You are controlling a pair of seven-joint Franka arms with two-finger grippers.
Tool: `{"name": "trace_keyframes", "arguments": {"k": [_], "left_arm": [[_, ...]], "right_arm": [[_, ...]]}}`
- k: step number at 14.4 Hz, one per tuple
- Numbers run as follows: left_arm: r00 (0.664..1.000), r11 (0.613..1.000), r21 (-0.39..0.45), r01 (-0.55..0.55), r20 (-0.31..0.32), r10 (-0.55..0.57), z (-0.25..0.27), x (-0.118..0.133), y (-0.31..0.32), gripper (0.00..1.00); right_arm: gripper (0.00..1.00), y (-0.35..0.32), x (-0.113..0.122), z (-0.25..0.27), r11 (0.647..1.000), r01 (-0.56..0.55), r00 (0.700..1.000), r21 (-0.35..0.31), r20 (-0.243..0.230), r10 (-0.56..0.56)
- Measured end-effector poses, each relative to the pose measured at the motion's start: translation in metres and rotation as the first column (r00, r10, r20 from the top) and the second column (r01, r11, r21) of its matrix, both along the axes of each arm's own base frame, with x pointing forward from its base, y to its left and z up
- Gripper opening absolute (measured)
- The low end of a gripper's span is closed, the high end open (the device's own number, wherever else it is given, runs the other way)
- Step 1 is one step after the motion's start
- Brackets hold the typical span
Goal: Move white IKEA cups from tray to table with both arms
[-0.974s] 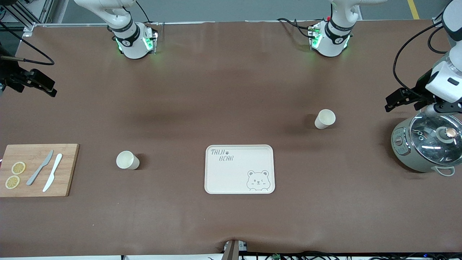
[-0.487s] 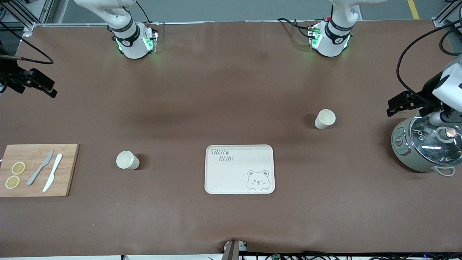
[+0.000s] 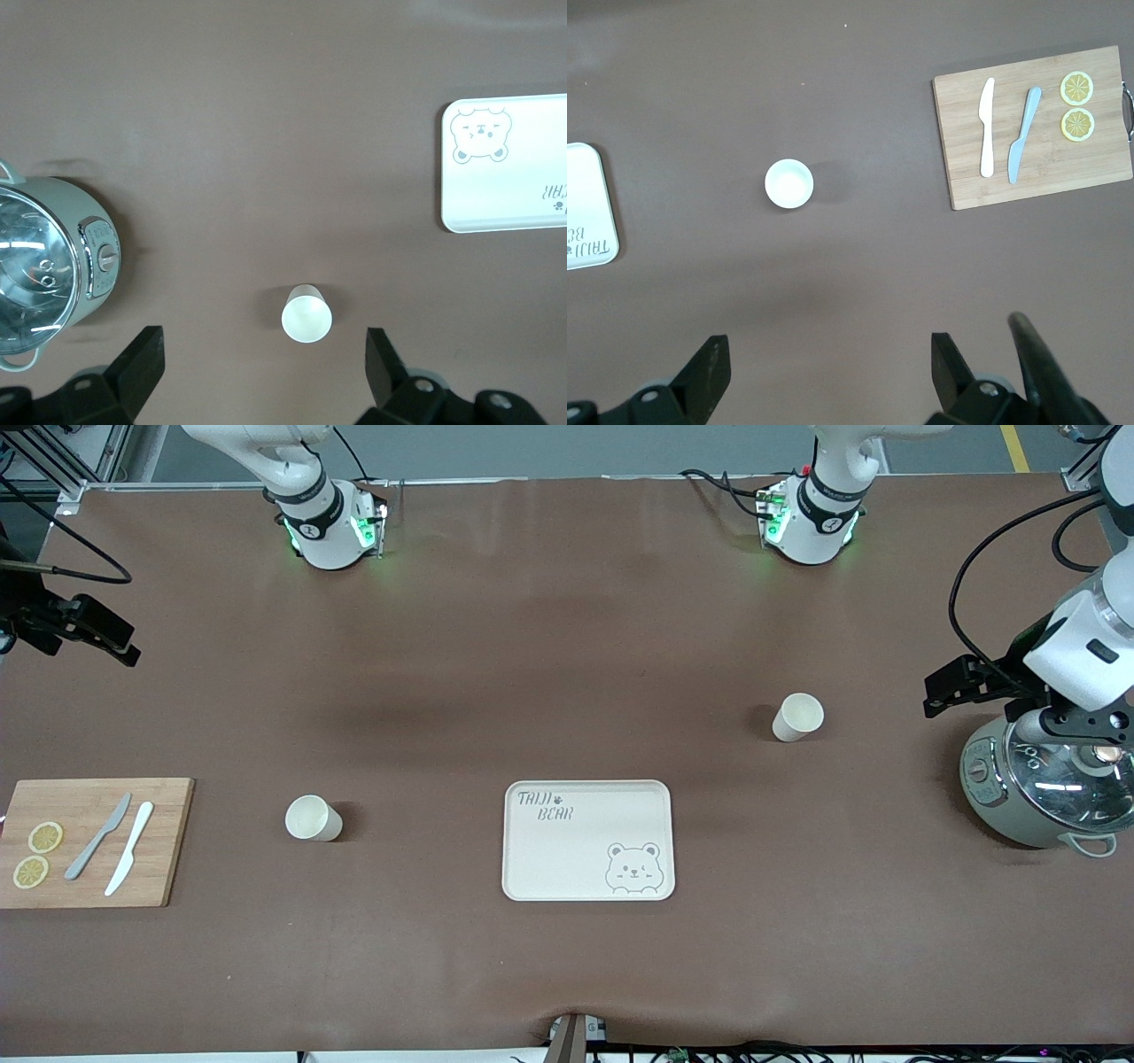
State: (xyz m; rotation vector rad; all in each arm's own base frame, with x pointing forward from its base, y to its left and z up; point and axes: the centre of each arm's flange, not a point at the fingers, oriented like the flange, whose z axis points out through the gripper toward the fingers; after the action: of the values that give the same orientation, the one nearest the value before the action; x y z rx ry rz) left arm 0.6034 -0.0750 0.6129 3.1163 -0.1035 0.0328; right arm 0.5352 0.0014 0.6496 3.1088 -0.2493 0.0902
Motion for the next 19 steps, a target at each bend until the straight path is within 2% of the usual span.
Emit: {"name": "trace_keyframes", "arguments": {"k": [10, 13, 17, 19], "left_arm": [[1.000, 1.000, 0.002, 0.012, -0.002, -0.012, 0.000, 0.001, 0.010, 1.00], [0.997, 0.997, 0.005, 0.076, -0.001, -0.076, 0.000, 0.001, 0.013, 1.00], [0.995, 0.994, 0.043, 0.097, -0.040, -0.095, -0.003, -0.003, 0.016, 1.00], [0.994, 0.994, 0.044, 0.099, -0.046, -0.097, -0.003, -0.004, 0.014, 1.00]], "right_arm": [[1.00, -0.011, 0.000, 0.004, 1.000, 0.026, 1.000, 0.001, 0.008, -0.026], [1.00, -0.012, -0.001, 0.017, 1.000, 0.029, 0.999, 0.003, 0.030, -0.029], [1.00, 0.000, -0.012, 0.039, 1.000, 0.010, 1.000, 0.006, -0.003, -0.010], [1.00, 0.008, -0.015, 0.046, 1.000, 0.011, 1.000, 0.009, -0.001, -0.011]]}}
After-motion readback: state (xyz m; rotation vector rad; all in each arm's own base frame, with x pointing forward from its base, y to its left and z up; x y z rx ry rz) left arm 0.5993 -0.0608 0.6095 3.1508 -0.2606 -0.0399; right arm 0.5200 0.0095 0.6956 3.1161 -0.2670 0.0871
